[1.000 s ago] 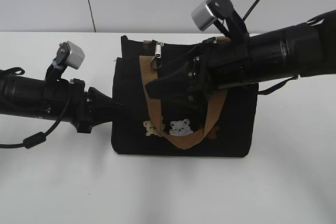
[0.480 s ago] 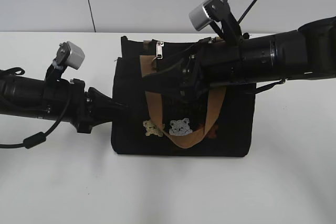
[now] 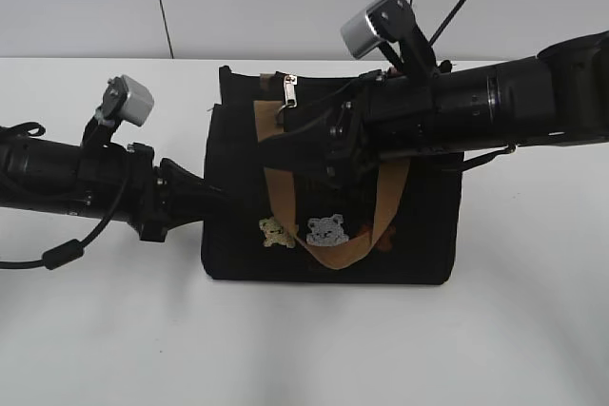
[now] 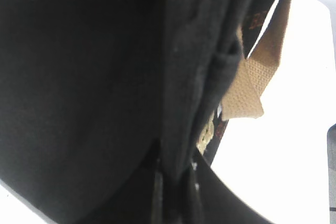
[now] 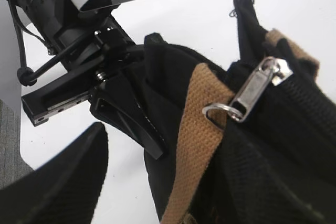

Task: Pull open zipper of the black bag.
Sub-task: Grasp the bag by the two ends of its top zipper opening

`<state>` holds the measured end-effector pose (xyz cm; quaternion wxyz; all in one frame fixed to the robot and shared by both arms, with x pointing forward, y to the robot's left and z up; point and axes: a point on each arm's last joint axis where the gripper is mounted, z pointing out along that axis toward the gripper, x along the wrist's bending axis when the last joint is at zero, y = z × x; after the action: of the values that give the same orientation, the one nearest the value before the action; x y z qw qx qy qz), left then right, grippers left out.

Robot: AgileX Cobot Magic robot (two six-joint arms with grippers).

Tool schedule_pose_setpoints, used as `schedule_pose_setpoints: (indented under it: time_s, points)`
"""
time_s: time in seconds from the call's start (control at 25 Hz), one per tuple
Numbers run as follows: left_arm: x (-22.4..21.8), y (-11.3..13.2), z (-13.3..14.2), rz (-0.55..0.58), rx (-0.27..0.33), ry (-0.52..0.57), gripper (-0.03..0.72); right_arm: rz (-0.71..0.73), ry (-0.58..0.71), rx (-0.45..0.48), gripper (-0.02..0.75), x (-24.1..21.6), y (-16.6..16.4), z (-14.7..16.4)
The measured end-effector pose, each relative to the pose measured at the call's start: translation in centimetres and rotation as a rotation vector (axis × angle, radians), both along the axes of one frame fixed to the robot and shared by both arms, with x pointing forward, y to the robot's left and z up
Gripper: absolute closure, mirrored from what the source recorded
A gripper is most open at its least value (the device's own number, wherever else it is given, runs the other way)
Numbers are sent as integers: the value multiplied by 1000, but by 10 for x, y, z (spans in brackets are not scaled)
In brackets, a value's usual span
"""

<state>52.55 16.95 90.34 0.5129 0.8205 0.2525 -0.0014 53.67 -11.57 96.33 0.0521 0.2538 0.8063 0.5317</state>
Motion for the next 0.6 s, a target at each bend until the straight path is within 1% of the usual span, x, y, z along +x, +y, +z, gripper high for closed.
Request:
schedule_pose_setpoints:
  time_s: [0.32,0.6]
  points:
    - [0,0,0,-3,1,0,660,39,21,-43,216,-5,-1,2]
    - [0,0,0,-3,0,0,660,9,17,-77,216,-3,-3,0]
